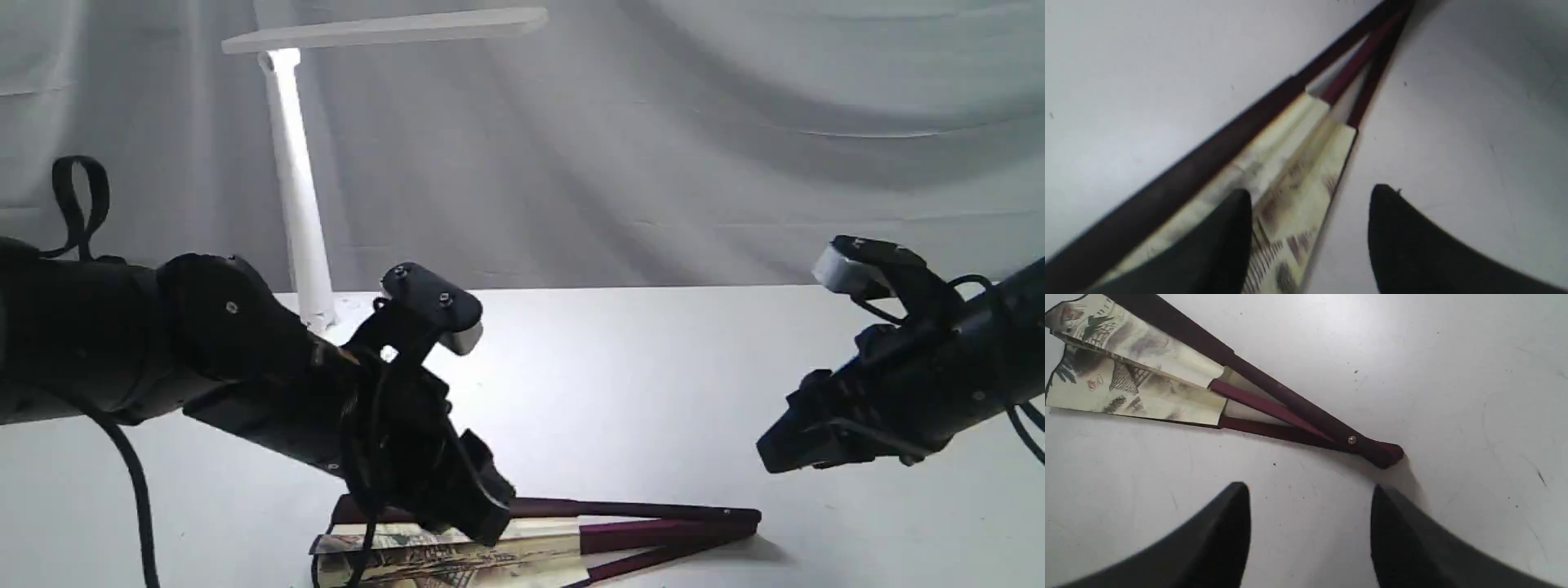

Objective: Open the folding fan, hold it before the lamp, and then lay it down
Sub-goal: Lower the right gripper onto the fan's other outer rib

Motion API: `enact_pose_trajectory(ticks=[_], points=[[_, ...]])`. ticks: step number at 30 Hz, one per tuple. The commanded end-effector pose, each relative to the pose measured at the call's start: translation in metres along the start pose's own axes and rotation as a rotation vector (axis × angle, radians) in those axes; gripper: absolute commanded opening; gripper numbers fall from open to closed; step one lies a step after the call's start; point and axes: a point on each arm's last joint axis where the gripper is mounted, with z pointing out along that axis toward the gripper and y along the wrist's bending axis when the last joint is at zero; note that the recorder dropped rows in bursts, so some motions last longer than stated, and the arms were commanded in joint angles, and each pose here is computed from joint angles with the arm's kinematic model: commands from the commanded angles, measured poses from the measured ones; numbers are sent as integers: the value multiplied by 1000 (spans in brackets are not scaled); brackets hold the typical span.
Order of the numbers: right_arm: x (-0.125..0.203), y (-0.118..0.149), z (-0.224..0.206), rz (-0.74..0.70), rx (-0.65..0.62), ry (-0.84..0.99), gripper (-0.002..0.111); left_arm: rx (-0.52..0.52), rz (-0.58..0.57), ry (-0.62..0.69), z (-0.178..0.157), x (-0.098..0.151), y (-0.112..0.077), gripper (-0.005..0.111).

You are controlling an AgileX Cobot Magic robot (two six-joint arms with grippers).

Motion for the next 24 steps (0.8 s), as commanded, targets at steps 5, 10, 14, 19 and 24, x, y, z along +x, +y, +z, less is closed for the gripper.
enact_pose_trajectory(ticks=[5, 10, 14, 19, 24], points=[[-12, 20, 11, -126, 12, -20, 46, -73, -166, 285, -9, 26, 3, 44], [-32, 32, 14, -82, -44, 21, 46, -141, -276, 334, -11, 31, 7, 44], [-44, 38, 24, -100, -129, 92, 46, -136, -312, 371, -12, 34, 6, 44], [-54, 28, 45, -90, -185, 151, 46, -125, -317, 421, -14, 38, 4, 44], [-61, 14, 67, -79, -192, 167, 46, -126, -329, 433, -15, 40, 6, 44]])
